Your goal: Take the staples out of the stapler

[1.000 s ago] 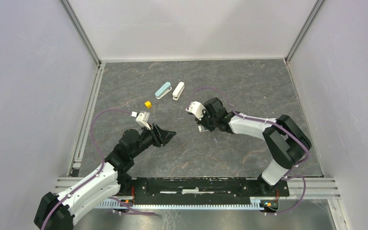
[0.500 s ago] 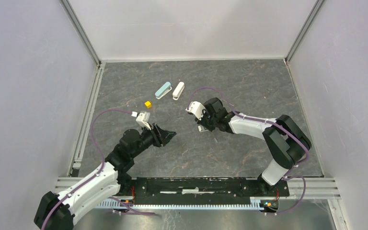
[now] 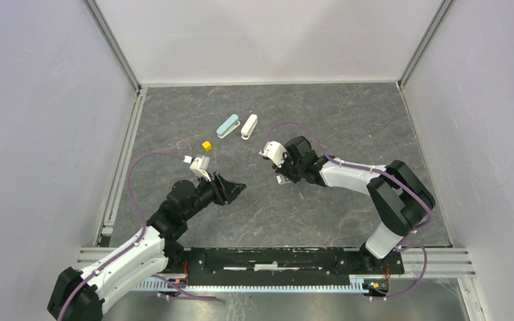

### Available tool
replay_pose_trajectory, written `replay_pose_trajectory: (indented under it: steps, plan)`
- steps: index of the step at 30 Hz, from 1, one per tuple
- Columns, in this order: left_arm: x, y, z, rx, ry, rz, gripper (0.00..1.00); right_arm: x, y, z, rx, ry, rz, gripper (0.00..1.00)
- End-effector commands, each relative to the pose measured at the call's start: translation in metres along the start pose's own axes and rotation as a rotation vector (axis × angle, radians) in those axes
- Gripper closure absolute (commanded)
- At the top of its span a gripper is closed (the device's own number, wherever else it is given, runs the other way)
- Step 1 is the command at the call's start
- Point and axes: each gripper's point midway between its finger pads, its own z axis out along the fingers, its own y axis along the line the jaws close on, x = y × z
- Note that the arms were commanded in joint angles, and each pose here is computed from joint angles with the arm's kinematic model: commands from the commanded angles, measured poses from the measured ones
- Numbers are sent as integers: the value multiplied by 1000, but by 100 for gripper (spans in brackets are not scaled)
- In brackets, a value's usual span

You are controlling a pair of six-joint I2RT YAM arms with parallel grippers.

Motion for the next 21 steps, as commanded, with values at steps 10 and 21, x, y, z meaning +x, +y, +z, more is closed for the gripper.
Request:
replay_pose_trajectory:
  steps: [10, 21]
  plan:
    - [-10, -7, 0, 26, -42, -28, 45, -26, -10, -18, 38, -86, -25, 73]
    - [-6, -17, 3, 85, -14, -22, 41, -47, 9, -54, -173, -229, -41, 60]
